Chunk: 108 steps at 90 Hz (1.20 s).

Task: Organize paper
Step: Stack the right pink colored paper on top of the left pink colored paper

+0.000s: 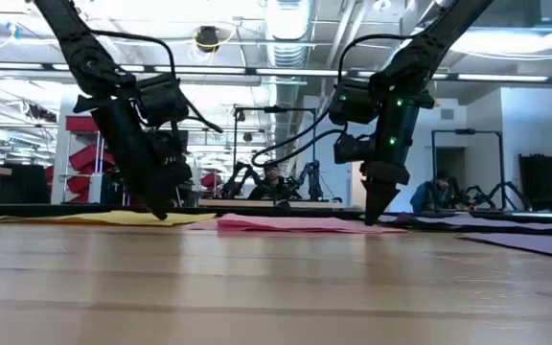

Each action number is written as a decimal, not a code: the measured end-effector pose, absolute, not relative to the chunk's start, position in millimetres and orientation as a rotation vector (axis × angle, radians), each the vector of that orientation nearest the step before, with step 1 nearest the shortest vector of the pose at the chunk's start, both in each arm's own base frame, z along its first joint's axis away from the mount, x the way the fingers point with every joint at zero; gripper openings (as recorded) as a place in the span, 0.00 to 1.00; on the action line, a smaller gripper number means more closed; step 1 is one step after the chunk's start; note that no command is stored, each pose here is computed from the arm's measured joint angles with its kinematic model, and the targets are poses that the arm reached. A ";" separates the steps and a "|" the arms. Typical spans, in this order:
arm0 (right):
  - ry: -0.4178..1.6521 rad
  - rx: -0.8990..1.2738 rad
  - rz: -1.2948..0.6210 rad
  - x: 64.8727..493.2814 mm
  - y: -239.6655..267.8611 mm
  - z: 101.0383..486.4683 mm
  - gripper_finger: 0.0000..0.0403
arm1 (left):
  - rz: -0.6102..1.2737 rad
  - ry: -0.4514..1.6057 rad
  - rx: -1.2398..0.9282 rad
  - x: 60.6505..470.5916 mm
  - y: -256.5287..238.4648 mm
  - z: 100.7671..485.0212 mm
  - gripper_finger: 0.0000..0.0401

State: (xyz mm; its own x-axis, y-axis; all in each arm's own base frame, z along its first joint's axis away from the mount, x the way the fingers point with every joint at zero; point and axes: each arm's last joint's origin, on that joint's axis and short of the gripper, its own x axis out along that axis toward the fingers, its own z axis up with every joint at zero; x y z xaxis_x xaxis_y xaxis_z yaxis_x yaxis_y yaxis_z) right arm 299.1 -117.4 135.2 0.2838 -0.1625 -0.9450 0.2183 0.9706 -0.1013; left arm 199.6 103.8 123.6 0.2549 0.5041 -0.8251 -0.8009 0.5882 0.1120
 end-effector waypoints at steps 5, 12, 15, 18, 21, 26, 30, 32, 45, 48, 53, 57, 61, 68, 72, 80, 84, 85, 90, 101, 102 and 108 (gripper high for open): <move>1.257 0.050 -0.255 299.1 -117.4 135.2 0.00 | 0.891 0.948 -0.361 197.6 102.4 128.5 0.00; 1.257 0.050 -0.256 299.2 -117.4 135.2 0.00 | 0.857 0.893 -0.362 196.9 101.3 140.3 0.00; 1.257 0.050 -0.256 299.2 -117.4 135.2 0.00 | 0.847 0.870 -0.362 196.8 101.0 145.2 0.00; 1.257 0.050 -0.256 299.2 -117.4 135.2 0.00 | 0.822 0.860 -0.363 196.4 100.1 148.4 0.00; 1.258 0.050 -0.255 299.2 -117.3 135.2 0.00 | 0.792 0.854 -0.362 196.6 98.8 150.5 0.00; 1.260 0.050 -0.255 299.1 -116.9 135.1 0.00 | 0.740 0.841 -0.360 198.3 96.2 153.3 0.00; 1.264 0.053 -0.257 298.7 -116.5 135.1 0.00 | 0.693 0.827 -0.360 200.9 94.1 154.7 0.00; 1.268 0.053 -0.258 298.4 -116.4 135.3 0.00 | 0.667 0.821 -0.360 202.2 93.1 155.1 0.00; 1.304 0.064 -0.251 295.3 -113.0 136.0 0.00 | 0.505 0.822 -0.352 215.5 84.2 147.6 0.00; 1.311 0.064 -0.248 294.9 -111.8 136.1 0.00 | 0.480 0.829 -0.347 219.0 82.2 144.6 0.00; 1.324 0.061 -0.240 294.6 -109.3 136.0 0.00 | 0.459 0.856 -0.341 224.7 80.0 140.0 0.00; 1.331 0.059 -0.235 294.6 -107.2 135.9 0.00 | 0.448 0.881 -0.337 228.7 78.1 135.7 0.00; 1.334 0.057 -0.234 295.1 -105.1 135.9 0.00 | 0.440 0.896 -0.333 233.7 77.0 133.1 0.00; 1.337 0.048 -0.236 295.7 -102.7 137.0 0.00 | 0.426 0.912 -0.321 240.9 76.3 130.3 0.00; 1.338 0.051 -0.234 295.1 -102.0 138.1 0.00 | 0.421 0.918 -0.315 244.5 77.0 129.1 0.00; 1.340 0.070 -0.227 294.2 -101.8 138.2 0.00 | 0.420 0.941 -0.317 247.9 78.1 124.8 0.00; 1.336 0.085 -0.224 294.1 -102.2 138.3 0.00 | 0.421 0.945 -0.317 249.3 78.6 123.4 0.00; 1.335 0.088 -0.222 294.1 -102.2 138.3 0.00 | 0.422 0.946 -0.317 249.4 78.7 123.2 0.00; 1.333 0.092 -0.220 294.3 -103.0 137.7 0.00 | 0.421 0.953 -0.318 250.0 78.8 120.5 0.00; 1.327 0.090 -0.215 295.3 -102.1 137.9 0.00 | 0.416 0.952 -0.329 250.4 78.6 120.0 0.00; 1.326 0.090 -0.215 295.4 -101.9 137.9 0.00 | 0.415 0.951 -0.330 250.4 78.6 120.1 0.00; 1.322 0.089 -0.214 295.9 -101.6 137.8 0.00 | 0.415 0.944 -0.333 250.3 78.5 121.2 0.00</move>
